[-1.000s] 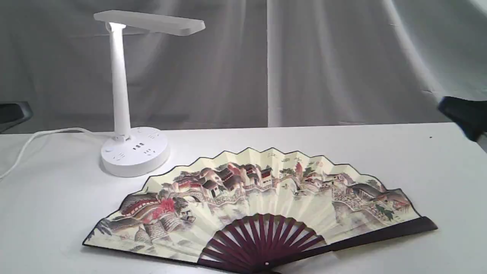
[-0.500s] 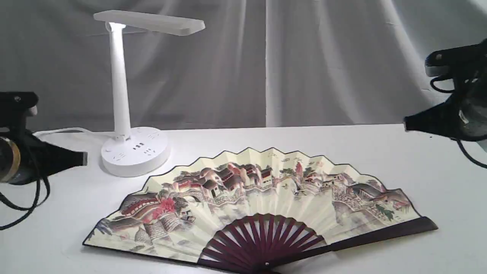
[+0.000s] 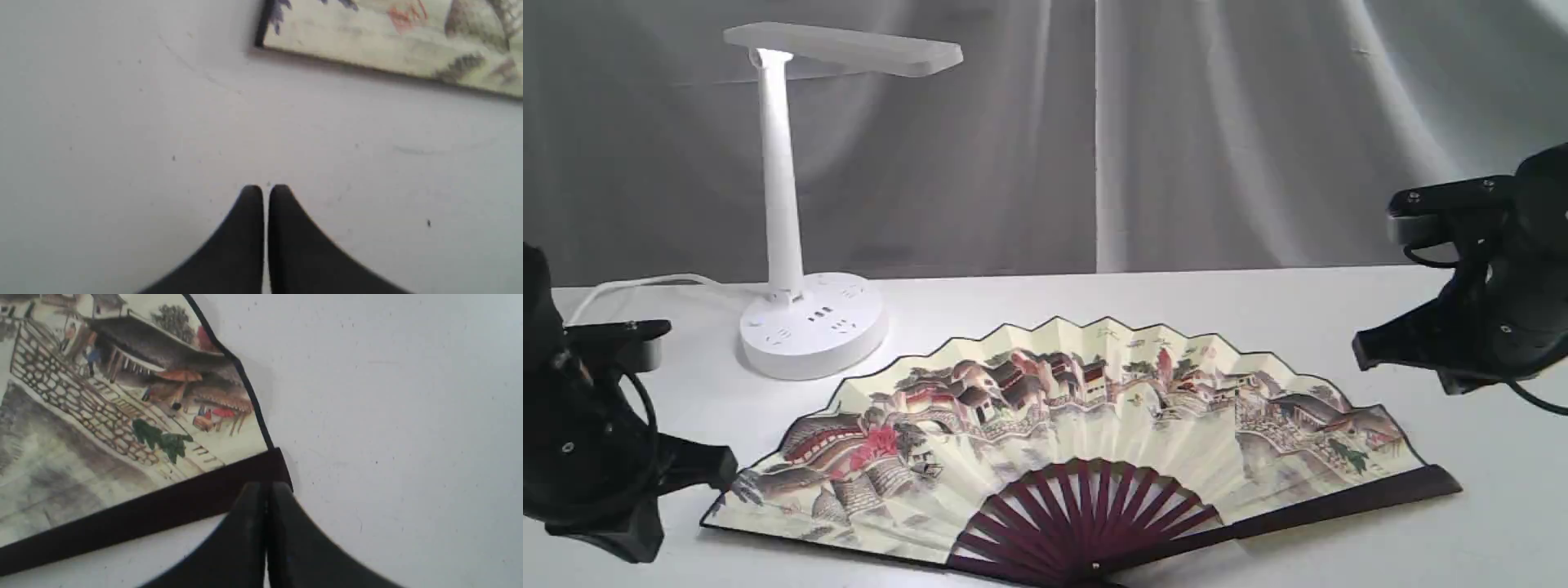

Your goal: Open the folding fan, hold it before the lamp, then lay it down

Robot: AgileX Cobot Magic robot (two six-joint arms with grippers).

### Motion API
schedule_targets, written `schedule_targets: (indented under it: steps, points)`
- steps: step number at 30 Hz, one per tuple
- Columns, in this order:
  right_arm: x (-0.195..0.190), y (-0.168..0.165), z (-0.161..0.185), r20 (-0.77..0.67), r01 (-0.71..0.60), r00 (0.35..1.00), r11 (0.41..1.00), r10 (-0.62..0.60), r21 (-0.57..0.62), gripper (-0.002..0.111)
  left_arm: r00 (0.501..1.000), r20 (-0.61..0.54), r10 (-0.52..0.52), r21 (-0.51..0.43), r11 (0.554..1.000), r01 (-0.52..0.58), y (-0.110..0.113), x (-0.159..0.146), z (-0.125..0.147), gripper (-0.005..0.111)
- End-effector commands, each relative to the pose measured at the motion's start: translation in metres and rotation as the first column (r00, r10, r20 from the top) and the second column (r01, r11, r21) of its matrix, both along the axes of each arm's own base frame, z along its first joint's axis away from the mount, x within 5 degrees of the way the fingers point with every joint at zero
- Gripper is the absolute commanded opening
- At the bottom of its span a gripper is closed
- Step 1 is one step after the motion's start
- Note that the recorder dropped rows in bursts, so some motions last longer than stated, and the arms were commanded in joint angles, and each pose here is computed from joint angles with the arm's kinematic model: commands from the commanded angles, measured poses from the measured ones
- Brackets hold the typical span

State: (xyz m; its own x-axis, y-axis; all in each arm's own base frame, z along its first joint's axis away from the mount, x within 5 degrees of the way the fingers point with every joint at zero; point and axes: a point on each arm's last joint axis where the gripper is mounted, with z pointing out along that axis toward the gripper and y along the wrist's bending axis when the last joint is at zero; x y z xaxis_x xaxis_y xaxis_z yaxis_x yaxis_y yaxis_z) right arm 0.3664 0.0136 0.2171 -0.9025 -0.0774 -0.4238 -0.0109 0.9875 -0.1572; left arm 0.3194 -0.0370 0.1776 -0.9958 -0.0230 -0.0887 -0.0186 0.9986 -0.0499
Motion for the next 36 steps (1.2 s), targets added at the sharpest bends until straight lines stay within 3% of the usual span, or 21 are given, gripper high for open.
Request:
schedule_targets:
  steps: [1,8,14,21,23,26,30,32,33,36]
  points:
    - [-0.013,0.001,0.013,0.002,0.011,1.000,1.000,-0.011,0.028,0.000,1.000,-0.017,0.001,0.039,0.999,-0.001,0.000,-0.014,0.020,0.000]
    - [-0.062,-0.001,0.030,0.092,0.001,0.996,0.998,-0.007,0.064,0.000,0.991,0.128,0.034,0.001,0.999,-0.035,0.004,-0.059,0.050,0.000]
    - [-0.117,0.002,0.046,0.185,0.014,0.982,0.985,-0.046,0.174,0.000,0.960,0.271,0.074,-0.042,0.997,-0.065,0.009,-0.104,0.073,0.000]
    - [-0.190,-0.003,0.074,0.348,-0.005,0.935,0.974,-0.077,0.227,0.000,0.915,0.395,0.079,-0.086,0.995,-0.048,0.016,-0.179,0.108,0.000]
    - [-0.214,-0.005,0.081,0.392,-0.013,0.917,0.973,-0.080,0.230,0.000,0.879,0.469,0.082,-0.100,0.994,-0.040,0.019,-0.200,0.119,0.000]
    - [-0.247,-0.007,0.093,0.471,-0.031,0.878,0.971,-0.086,0.235,0.000,0.785,0.613,0.094,-0.126,0.992,-0.020,0.023,-0.234,0.136,0.000]
    - [-0.299,-0.012,0.114,0.644,-0.080,0.759,0.967,-0.097,0.240,0.000,0.684,0.723,0.102,-0.144,0.990,0.005,0.029,-0.285,0.146,0.000]
    - [-0.321,-0.014,0.119,0.711,-0.101,0.696,0.966,-0.103,0.239,0.000,0.610,0.786,0.098,-0.131,0.991,0.010,0.034,-0.309,0.150,0.000]
    - [-0.340,-0.015,0.121,0.765,-0.121,0.634,0.964,-0.108,0.237,0.000,0.565,0.819,0.100,-0.127,0.992,0.008,0.036,-0.321,0.151,0.000]
    - [-0.374,-0.018,0.121,0.844,-0.152,0.522,0.961,-0.118,0.229,0.000,0.399,0.910,0.111,-0.130,0.991,0.020,0.043,-0.360,0.155,0.000]
